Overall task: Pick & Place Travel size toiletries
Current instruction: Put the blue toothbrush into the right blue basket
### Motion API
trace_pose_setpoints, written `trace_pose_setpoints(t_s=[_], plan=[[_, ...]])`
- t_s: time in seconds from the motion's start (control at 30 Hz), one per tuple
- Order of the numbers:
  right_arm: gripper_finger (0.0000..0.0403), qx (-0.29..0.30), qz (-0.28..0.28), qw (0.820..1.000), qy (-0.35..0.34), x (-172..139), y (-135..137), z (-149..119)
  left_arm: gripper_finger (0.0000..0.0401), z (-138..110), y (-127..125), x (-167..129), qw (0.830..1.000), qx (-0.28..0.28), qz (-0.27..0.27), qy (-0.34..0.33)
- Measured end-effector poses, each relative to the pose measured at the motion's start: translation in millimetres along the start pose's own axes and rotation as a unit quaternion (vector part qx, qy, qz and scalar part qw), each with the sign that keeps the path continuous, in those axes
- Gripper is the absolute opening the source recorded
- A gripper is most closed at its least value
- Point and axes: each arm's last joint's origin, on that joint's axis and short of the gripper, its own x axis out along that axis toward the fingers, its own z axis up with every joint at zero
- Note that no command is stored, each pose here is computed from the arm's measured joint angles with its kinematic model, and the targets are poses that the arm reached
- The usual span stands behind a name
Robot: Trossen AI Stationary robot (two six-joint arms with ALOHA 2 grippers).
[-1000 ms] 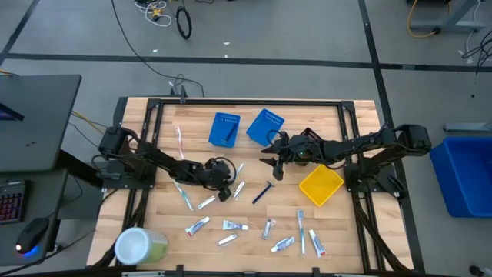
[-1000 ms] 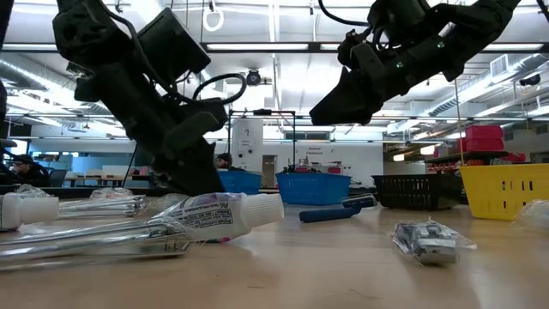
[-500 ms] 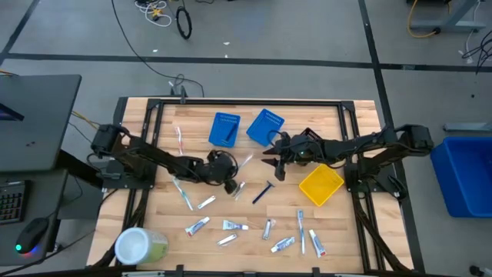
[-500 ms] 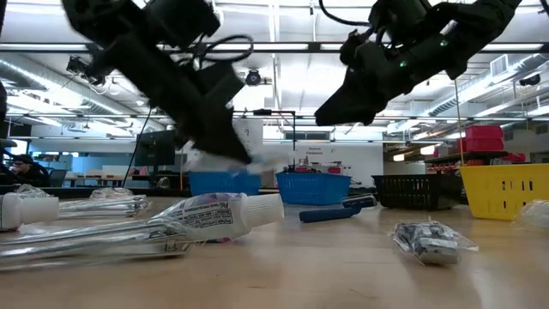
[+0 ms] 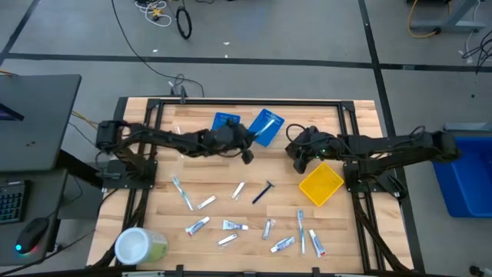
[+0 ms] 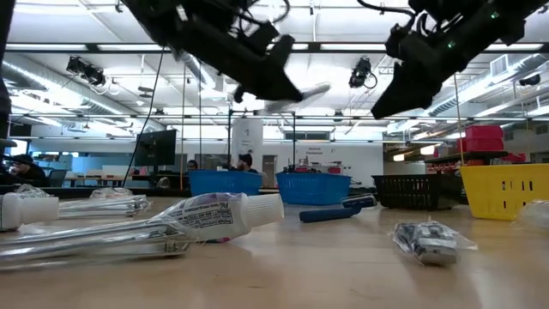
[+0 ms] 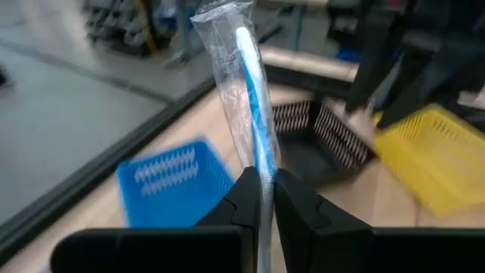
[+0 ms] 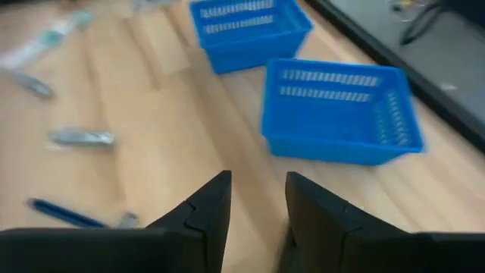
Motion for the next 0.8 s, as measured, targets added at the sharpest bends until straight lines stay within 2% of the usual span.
trace_pose_setpoints(t_s=[0.3, 0.47, 0.6, 0.8], plan=[[0.0144, -0.042, -0.013, 0.999, -0.022, 4.8, -1.0, 3.2, 0.0025, -7.2, 26.8, 69.2, 0.997, 0.071, 0.017, 0.029], [0.0153, -0.052, -0.015, 0.998, -0.024, 5.2, -1.6, 3.8, 0.0025, -17.6, 41.2, 101.3, 0.995, 0.080, 0.035, 0.054], [0.0158, -0.052, -0.015, 0.998, -0.023, 5.4, -2.3, 3.9, 0.0025, -35.7, 49.0, 112.8, 0.992, 0.091, 0.040, 0.083], [0.0162, -0.048, -0.016, 0.998, -0.023, 5.5, -2.6, 3.9, 0.0035, -42.6, 54.8, 115.5, 0.989, 0.096, 0.046, 0.102]])
